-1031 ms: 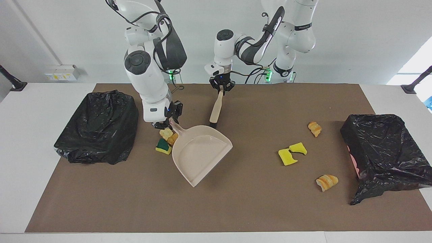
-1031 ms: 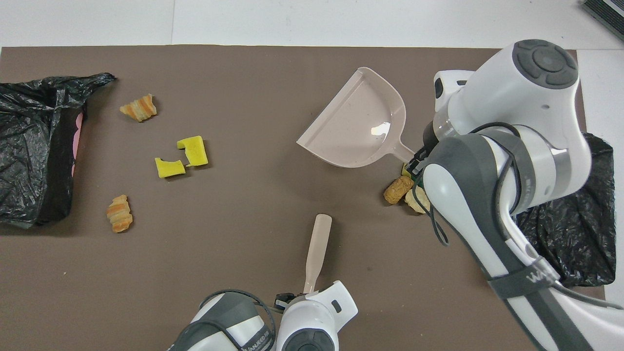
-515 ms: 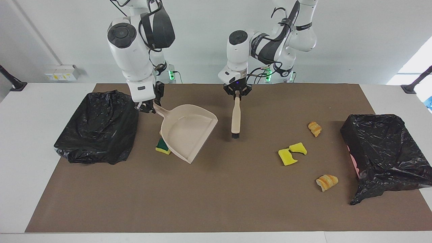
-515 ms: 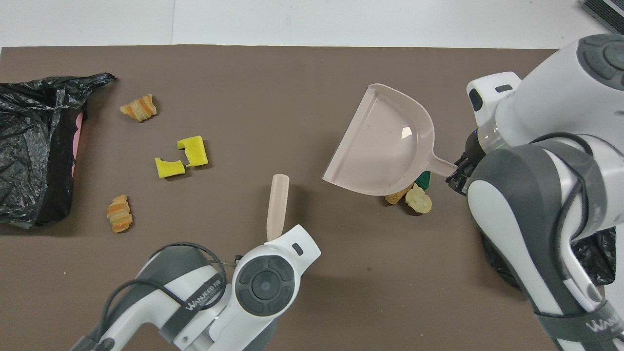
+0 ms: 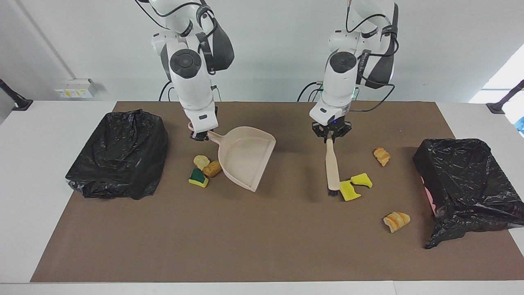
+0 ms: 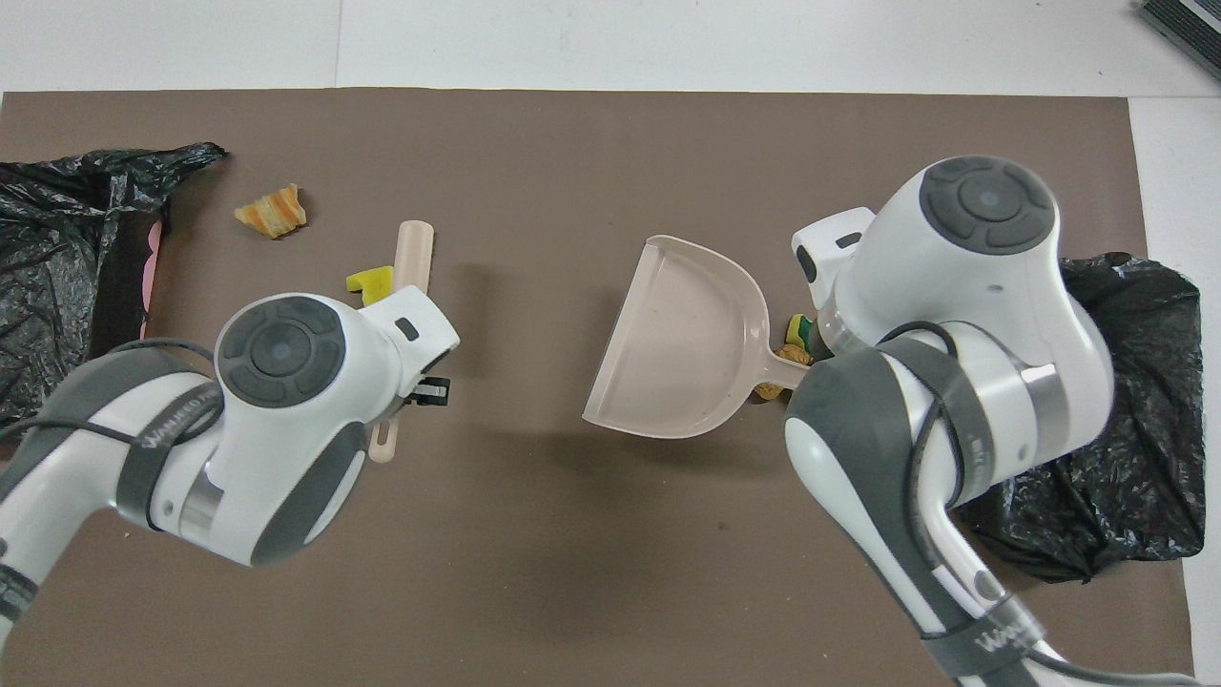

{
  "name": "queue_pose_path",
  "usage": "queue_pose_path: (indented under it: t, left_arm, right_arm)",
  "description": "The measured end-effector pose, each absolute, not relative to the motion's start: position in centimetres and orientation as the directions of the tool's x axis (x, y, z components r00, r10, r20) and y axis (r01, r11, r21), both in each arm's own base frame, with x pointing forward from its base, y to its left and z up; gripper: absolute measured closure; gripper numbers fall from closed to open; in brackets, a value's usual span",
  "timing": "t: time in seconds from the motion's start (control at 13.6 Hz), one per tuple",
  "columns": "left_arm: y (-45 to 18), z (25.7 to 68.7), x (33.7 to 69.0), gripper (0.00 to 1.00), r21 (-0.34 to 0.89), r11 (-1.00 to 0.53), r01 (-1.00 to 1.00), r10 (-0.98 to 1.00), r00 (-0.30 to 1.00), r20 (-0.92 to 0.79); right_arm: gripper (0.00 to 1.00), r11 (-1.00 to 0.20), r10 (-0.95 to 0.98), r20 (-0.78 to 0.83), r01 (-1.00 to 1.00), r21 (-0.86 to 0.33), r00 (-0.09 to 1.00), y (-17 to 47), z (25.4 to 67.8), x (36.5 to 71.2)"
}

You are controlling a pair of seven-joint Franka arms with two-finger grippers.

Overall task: Sweep and dump trash in bin
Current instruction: 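Carry the brush with the left gripper toward the far debris pile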

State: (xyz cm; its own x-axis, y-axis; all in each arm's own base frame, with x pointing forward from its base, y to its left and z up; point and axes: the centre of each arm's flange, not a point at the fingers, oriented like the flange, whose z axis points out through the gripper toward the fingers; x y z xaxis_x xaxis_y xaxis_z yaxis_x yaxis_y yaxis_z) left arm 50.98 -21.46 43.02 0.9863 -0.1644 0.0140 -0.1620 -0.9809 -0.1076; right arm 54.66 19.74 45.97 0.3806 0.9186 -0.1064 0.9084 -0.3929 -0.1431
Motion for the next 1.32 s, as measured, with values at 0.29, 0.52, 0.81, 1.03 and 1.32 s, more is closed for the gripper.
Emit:
queue_pose_path:
  t: [0.29,0.52,0.81,1.03,1.32]
  left_arm:
    - [-13.0,42.5,56.6,0.74,-0.100,-0.971,-0.219,-0.221,0.975,0.007]
    - [-6.6,42.0,58.8,0.74,-0.106,-0.957,-0.269,-0.274,0.961,0.036]
    - [0.6,40.0,60.9,0.74,-0.163,-0.917,-0.364,-0.377,0.925,0.055]
    - [3.6,37.9,62.7,0.74,-0.167,-0.894,-0.415,-0.430,0.901,0.062]
    - [2.5,36.0,62.7,0.74,-0.141,-0.867,-0.478,-0.485,0.874,0.014]
  right_arm:
    - [0.69,-0.314,0.949,-0.065,0.944,-0.099,0.309,24.5,43.8,53.2]
    - [0.69,-0.309,0.951,-0.051,0.947,-0.084,0.305,24.9,43.8,53.3]
    - [0.69,-0.296,0.955,-0.042,0.952,-0.077,0.293,26.8,42.0,53.3]
    - [0.69,-0.294,0.956,-0.046,0.952,-0.081,0.291,29.2,40.0,52.7]
    - [0.69,-0.300,0.954,-0.053,0.950,-0.089,0.297,30.6,38.2,52.4]
